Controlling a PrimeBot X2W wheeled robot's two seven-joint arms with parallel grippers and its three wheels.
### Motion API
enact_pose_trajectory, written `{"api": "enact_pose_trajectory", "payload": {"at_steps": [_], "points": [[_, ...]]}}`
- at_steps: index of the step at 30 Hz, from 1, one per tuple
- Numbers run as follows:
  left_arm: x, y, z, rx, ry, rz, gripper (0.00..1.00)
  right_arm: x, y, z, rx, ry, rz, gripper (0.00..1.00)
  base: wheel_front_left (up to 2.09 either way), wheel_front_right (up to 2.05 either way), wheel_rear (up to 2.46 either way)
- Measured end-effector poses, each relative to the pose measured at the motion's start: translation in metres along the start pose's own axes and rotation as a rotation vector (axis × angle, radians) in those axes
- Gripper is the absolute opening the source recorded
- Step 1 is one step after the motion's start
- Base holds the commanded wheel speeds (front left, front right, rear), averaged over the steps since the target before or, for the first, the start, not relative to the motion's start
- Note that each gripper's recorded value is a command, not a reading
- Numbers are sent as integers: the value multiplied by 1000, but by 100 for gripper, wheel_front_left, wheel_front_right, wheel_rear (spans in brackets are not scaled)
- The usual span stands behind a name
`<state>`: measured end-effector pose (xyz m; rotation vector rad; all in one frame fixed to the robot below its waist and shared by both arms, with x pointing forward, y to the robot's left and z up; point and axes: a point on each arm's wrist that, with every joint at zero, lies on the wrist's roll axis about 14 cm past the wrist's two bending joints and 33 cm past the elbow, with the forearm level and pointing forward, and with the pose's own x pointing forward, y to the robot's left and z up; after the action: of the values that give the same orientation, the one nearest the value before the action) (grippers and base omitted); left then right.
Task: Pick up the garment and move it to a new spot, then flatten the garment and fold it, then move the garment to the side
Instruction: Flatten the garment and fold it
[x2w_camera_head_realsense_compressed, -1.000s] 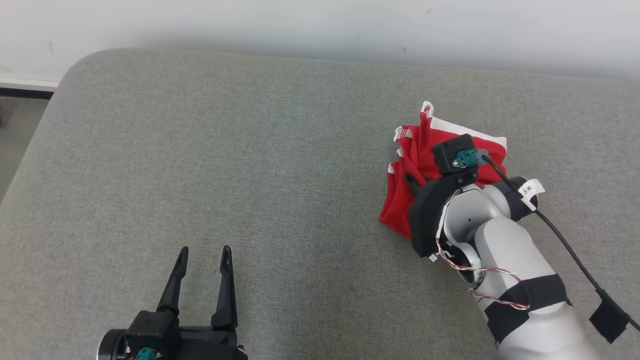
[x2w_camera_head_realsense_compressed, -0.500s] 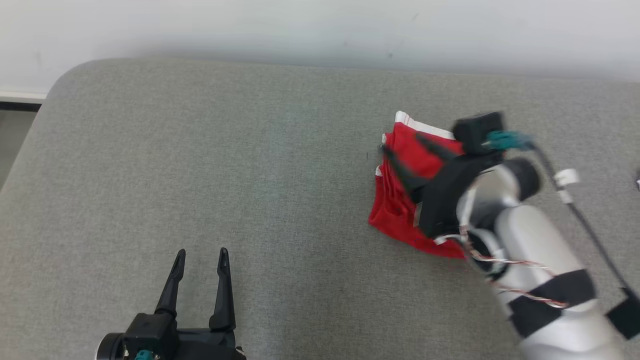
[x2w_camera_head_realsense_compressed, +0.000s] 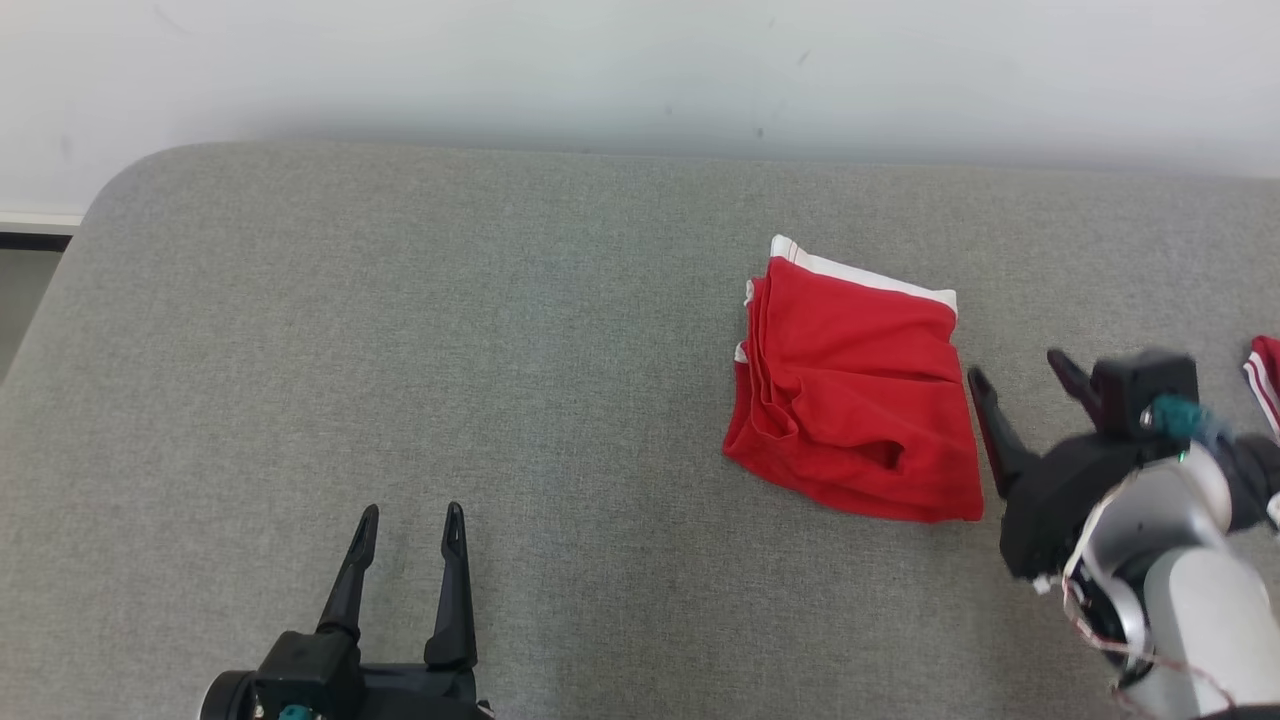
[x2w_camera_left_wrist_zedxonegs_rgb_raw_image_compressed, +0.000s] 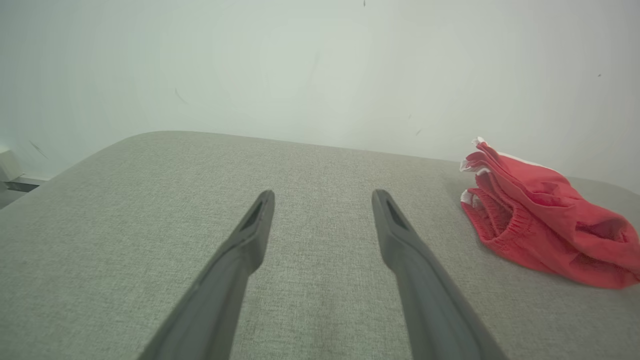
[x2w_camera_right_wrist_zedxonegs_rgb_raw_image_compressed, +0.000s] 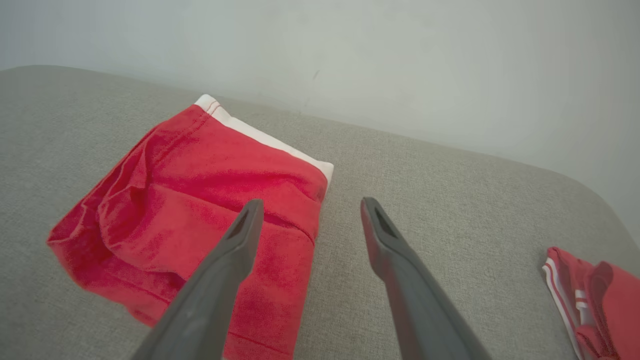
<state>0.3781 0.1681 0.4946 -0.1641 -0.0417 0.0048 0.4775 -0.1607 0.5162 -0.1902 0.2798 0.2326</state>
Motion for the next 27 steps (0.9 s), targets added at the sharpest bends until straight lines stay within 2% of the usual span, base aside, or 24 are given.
{"api": "enact_pose_trajectory", "payload": {"at_steps": [3, 10, 19, 20, 21, 22, 23, 27], "points": [[0, -1, -1, -2, 3, -2, 100, -8, 0, -18, -3, 17, -23, 100, 0, 0, 0], [1, -5, -4, -4, 10, -15, 100, -10, 12, -26, -13, -22, -27, 100, 0, 0, 0], [-3, -5, -6, -5, 19, -20, 100, 21, 16, -20, -81, -22, -26, 100, 0, 0, 0], [-4, -4, -6, -5, 20, -15, 100, 25, 18, -22, -89, -14, -22, 89, 0, 0, 0], [-5, -2, -6, -5, 21, -11, 100, 29, 20, -25, -103, -4, -18, 55, 0, 0, 0], [-5, -1, -6, -4, 22, -6, 100, 32, 23, -27, -111, 3, -10, 4, 0, 0, 0], [-6, 1, -7, -3, 24, -2, 100, 36, 28, -30, -120, 12, 2, 0, 0, 0, 0], [-7, 8, -6, -4, 22, 22, 100, 48, 55, -46, -134, 44, 70, 0, 0, 0, 0]]}}
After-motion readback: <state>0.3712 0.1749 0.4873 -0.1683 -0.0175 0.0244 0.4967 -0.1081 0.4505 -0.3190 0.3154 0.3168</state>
